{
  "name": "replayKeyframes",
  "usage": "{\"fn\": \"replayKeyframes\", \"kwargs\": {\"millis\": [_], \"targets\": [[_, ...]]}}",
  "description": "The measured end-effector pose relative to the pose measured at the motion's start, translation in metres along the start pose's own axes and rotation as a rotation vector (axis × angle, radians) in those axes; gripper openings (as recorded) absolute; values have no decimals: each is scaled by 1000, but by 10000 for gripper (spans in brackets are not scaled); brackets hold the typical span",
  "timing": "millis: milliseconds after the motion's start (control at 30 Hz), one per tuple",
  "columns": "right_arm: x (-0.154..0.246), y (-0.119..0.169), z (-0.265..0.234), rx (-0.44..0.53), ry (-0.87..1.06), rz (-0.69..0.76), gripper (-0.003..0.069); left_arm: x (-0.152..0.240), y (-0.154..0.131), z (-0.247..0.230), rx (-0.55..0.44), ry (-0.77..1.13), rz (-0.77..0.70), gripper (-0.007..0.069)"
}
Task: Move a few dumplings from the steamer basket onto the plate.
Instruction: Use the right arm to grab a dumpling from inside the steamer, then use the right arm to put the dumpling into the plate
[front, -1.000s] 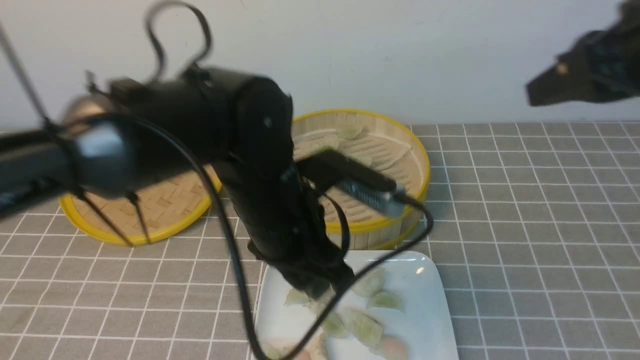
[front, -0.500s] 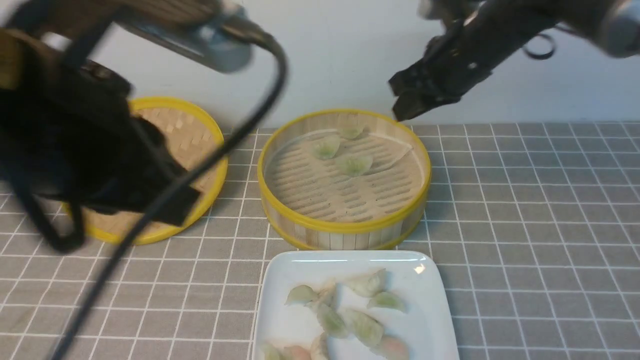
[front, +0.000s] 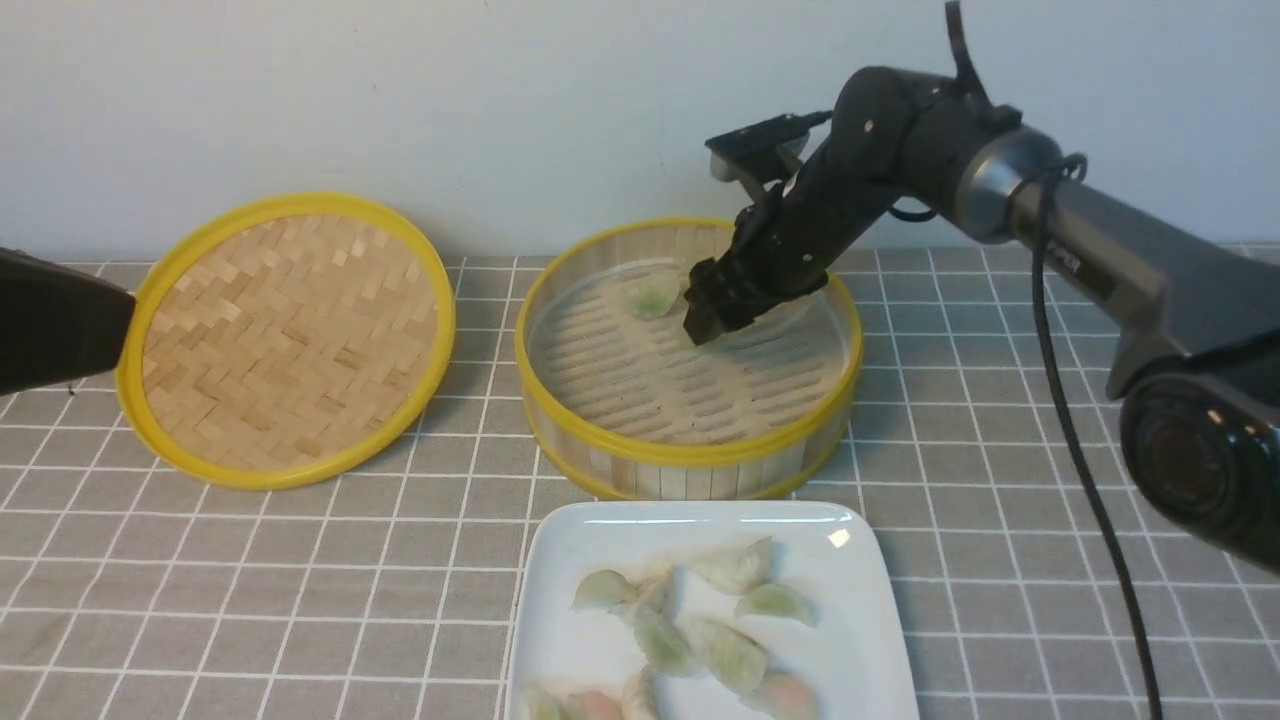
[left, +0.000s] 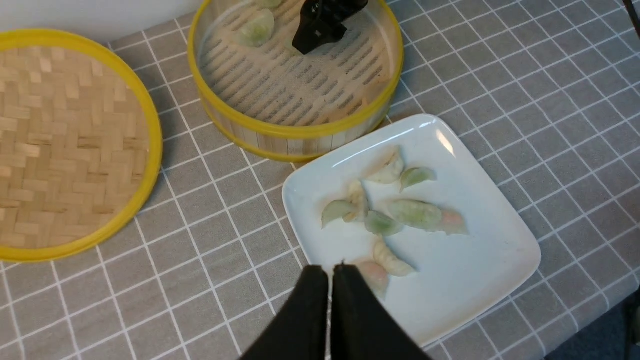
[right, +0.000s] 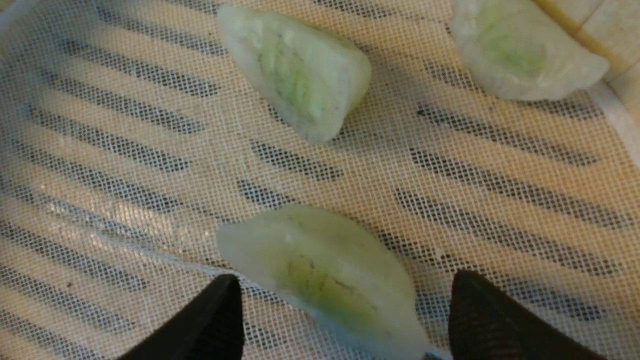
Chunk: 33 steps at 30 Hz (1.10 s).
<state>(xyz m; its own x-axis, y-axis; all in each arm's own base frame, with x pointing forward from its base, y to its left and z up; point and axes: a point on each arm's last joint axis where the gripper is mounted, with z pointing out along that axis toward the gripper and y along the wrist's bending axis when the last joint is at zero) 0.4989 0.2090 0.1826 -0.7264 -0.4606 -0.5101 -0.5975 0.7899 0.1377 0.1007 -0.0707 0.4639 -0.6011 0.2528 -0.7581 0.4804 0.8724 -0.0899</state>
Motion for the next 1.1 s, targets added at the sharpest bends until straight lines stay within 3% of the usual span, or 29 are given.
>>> {"fn": "replayKeyframes", "kwargs": {"millis": [167, 300, 333, 367, 433, 667, 867, 1100], "targets": [[2, 0, 11, -2, -2, -1, 475, 0, 1, 0, -14, -3, 4, -5], [4, -1, 16, -7, 8, 14, 310, 0, 2, 0, -19, -3, 5, -5], [4, -1, 16, -7, 7, 14, 302, 0, 2, 0, -19, -3, 5, -5], [3, 0, 15, -10, 7, 18, 216, 1, 2, 2, -20, 4, 5, -5], [0, 1, 10, -16, 7, 17, 158, 2, 2, 4, -22, 16, 6, -5], [-15, 8, -26, -11, 19, 9, 158, 10, 3, 17, -30, 66, 9, -5], [-35, 20, -101, 54, -92, 56, 158, 13, 4, 21, -43, 82, 13, -5], [6, 44, -151, 10, 12, 109, 158, 13, 4, 21, -46, 82, 14, -5]]}}
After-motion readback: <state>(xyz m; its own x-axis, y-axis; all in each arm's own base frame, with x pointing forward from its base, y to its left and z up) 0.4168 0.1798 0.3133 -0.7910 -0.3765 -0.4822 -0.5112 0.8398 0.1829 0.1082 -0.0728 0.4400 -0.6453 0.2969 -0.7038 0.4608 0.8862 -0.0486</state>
